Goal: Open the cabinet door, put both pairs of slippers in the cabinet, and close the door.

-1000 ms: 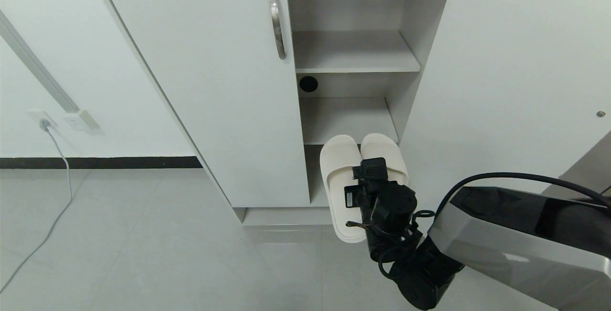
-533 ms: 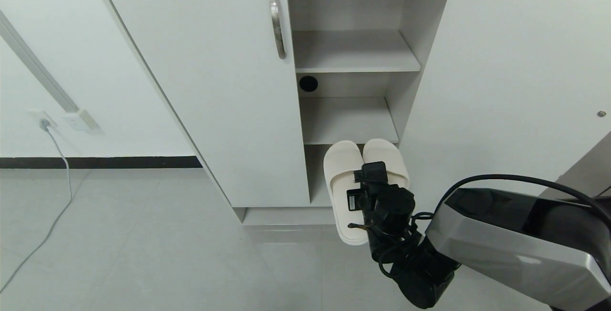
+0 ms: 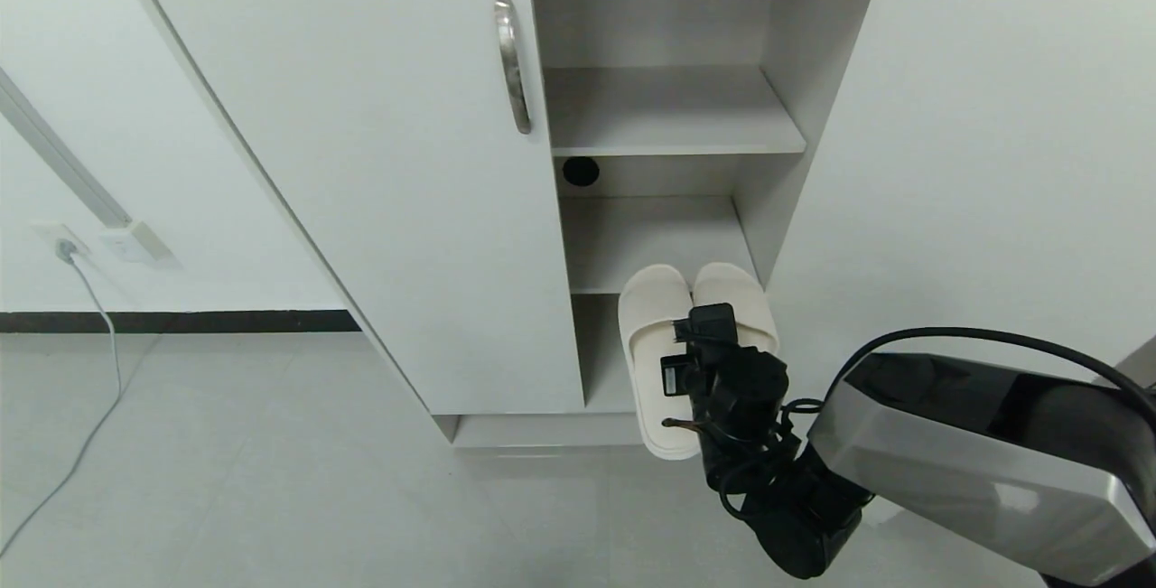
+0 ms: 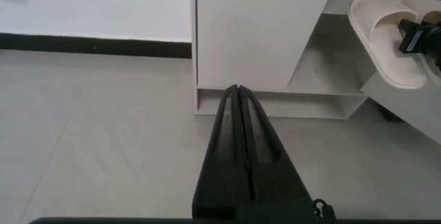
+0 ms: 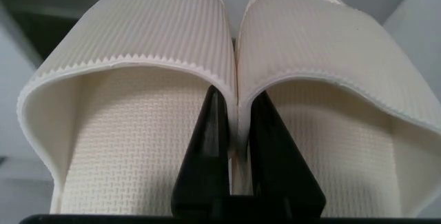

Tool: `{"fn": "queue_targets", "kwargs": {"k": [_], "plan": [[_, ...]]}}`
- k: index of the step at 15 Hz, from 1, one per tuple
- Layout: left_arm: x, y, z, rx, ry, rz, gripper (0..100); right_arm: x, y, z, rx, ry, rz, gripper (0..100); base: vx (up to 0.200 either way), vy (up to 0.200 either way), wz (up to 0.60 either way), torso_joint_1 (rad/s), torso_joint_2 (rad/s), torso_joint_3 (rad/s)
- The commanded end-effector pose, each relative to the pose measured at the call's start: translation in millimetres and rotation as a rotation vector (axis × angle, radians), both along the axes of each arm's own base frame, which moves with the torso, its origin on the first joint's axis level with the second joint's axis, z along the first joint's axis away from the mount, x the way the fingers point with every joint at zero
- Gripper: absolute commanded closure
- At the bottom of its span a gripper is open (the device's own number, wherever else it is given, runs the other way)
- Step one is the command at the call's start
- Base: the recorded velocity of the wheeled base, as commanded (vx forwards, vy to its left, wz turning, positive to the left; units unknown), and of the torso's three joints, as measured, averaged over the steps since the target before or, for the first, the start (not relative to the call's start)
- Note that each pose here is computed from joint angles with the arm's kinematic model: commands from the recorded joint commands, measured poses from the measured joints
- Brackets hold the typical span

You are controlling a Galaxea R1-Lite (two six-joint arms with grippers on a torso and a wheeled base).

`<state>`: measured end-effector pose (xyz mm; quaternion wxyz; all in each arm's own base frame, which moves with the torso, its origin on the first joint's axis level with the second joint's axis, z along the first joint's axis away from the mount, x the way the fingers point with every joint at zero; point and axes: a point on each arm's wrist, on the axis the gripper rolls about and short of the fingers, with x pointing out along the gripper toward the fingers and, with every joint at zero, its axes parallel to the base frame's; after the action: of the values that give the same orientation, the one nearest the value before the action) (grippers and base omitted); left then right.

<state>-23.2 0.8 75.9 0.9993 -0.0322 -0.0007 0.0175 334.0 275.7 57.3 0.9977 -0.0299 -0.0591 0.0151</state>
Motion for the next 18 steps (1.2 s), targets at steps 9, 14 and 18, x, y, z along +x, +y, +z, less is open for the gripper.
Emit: {"fn": "queue_targets", "kwargs": {"k": [9, 14, 18], "plan": [[0.1, 0.0, 0.0, -0.001, 0.002, 0.000, 100, 5.8, -0.4, 1.1, -0.011, 0.012, -0.004, 100, 0.178, 0.000, 0.00, 0.004, 0.00, 0.001], [0.1, 0.0, 0.0, -0.001, 0.002, 0.002, 100, 33.8, 6.3, 15.8, 0.073, 0.075, 0.028, 100, 0.000, 0.000, 0.00, 0.000, 0.00, 0.000], [0.1, 0.0, 0.0, -0.001, 0.002, 0.002, 100, 53.3, 13.7, 32.7, 0.070, 0.079, 0.059, 100, 0.000, 0.000, 0.00, 0.000, 0.00, 0.000]]}}
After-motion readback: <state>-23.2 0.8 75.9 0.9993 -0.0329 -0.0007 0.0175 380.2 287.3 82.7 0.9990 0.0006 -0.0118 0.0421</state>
